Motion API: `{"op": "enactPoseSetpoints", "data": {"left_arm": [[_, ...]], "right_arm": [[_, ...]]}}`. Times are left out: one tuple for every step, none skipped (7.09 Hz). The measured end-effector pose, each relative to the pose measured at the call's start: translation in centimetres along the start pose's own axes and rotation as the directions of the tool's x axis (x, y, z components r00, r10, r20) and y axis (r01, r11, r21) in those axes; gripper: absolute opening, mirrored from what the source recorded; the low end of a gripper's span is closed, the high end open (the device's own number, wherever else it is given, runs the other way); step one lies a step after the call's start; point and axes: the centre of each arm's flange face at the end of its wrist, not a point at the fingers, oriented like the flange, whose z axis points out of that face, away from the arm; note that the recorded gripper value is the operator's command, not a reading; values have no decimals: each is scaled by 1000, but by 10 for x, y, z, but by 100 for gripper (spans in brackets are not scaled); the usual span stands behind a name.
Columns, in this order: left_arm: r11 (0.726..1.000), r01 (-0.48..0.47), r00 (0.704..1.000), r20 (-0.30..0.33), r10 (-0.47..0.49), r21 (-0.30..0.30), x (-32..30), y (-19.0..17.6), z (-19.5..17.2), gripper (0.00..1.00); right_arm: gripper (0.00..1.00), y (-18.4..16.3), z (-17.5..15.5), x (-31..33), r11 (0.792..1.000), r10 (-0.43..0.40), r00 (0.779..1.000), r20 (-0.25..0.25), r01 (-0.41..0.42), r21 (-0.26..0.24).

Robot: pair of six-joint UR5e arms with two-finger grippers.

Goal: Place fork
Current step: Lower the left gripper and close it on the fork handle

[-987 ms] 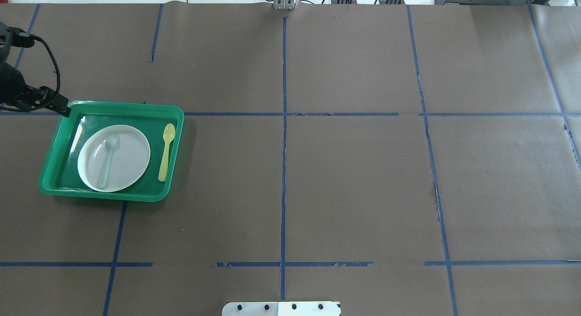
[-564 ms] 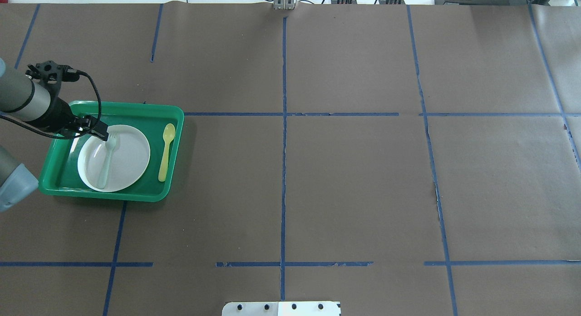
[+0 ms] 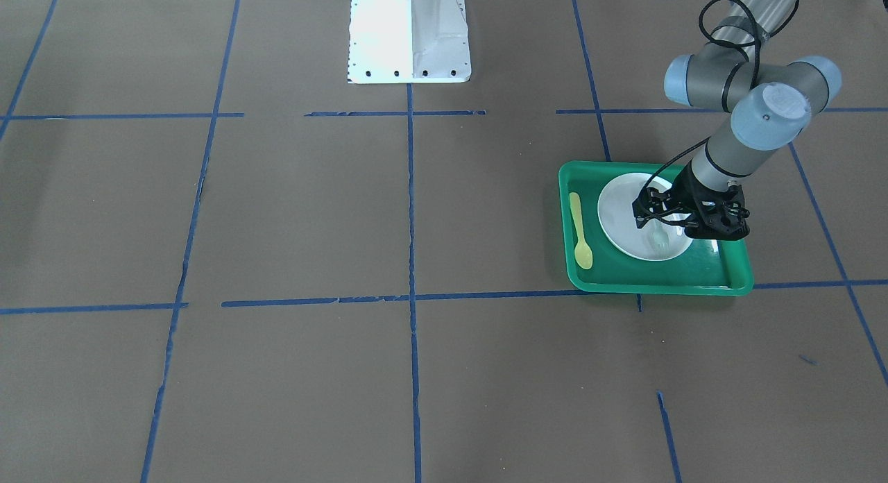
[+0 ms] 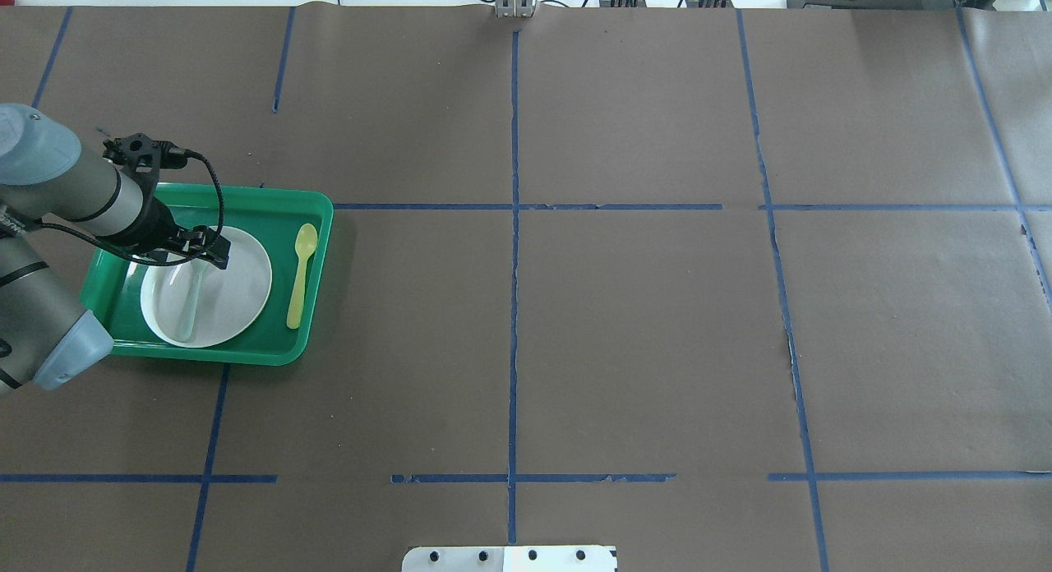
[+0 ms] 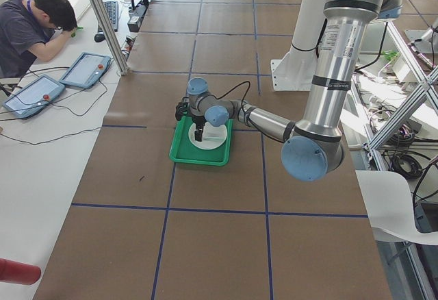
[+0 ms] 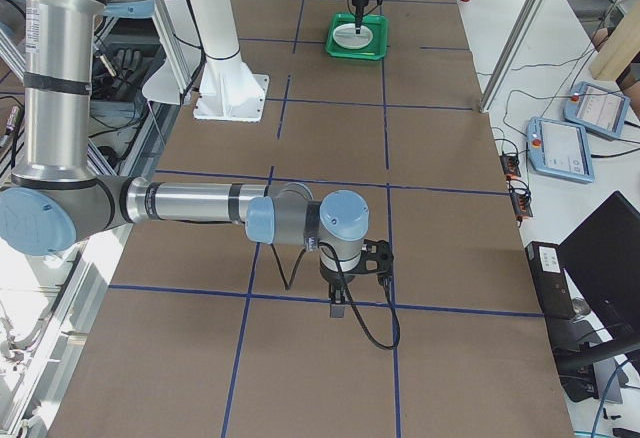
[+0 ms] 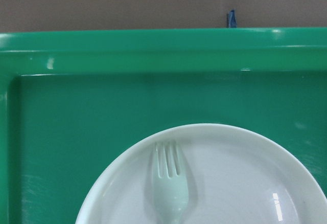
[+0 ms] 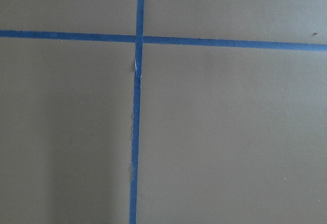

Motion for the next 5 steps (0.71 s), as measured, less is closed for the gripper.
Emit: {"op": "enactPoseSetpoints", "data": {"left_arm": [[1000,-1,1000,-2,1,2,-2,-2,6,81],[1000,-2,1000,-2,2,1,-4,-3,9,74],[1000,-1,1000,-1,1,0,-5,-3,11,67],[1000,-1,1000,0,1,-1,-6,-3,12,64],[1000,-1,1000,0,1,-2,-6,-3,12,64]], "right_arm": [[100,0,0,0,1000,0,1000,0,0,0],[100,0,0,0,1000,0,1000,0,0,0],[100,0,0,0,1000,1,1000,0,-1,0],[100,0,0,0,1000,0,1000,0,0,0],[100,0,0,0,1000,0,1000,0,0,0]]}}
